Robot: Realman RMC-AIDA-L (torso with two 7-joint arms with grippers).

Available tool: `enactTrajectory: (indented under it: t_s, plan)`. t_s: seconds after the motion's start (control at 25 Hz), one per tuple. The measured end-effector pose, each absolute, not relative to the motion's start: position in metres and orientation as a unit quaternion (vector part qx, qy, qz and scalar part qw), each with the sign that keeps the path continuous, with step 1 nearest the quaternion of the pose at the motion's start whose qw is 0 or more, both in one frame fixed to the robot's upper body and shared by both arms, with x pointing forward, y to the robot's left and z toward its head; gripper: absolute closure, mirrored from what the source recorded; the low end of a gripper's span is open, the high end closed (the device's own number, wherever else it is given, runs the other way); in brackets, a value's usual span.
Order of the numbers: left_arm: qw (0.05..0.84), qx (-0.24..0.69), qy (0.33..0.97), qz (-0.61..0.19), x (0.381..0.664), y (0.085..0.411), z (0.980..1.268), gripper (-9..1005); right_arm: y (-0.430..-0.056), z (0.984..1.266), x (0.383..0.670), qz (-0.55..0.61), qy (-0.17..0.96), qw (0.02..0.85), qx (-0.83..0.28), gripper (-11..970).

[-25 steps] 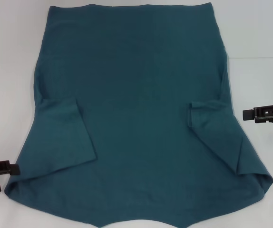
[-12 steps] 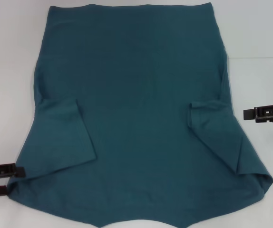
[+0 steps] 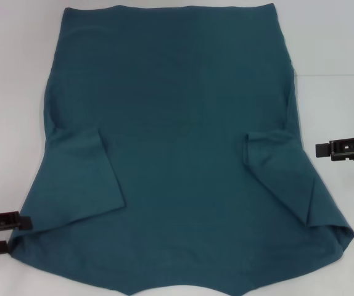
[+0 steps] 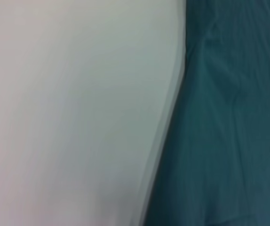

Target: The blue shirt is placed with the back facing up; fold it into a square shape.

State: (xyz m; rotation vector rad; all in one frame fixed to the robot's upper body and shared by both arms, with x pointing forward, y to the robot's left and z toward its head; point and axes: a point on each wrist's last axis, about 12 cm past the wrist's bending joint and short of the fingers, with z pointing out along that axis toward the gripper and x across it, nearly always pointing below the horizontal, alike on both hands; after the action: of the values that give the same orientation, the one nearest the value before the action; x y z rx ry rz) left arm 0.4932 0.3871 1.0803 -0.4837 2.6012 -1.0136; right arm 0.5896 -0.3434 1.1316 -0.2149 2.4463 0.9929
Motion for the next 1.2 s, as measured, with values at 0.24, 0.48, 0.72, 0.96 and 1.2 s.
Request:
enactTrajectory:
  t_s: [0.24,0.48,0.72,0.96,1.2]
  plan:
    - [0.152,-0.172,0.907,-0.353,0.493,0.387,1.08,120,-0.344,1.132,0.59,0.364,0.895,0.245,-0.077,319]
    - [0.144,-0.164,0.909,-0.355,0.496,0.382,1.079,120,-0.344,1.131,0.589,0.365,0.894,0.247,-0.077,318]
    - [0.129,-0.145,0.912,-0.361,0.503,0.37,1.076,120,-0.343,1.131,0.589,0.366,0.894,0.247,-0.078,318]
    - [0.134,-0.133,0.91,-0.369,0.51,0.363,1.078,120,-0.344,1.13,0.588,0.366,0.894,0.246,-0.076,318]
    - [0.132,-0.121,0.909,-0.376,0.519,0.354,1.079,120,-0.345,1.129,0.587,0.367,0.894,0.246,-0.075,319]
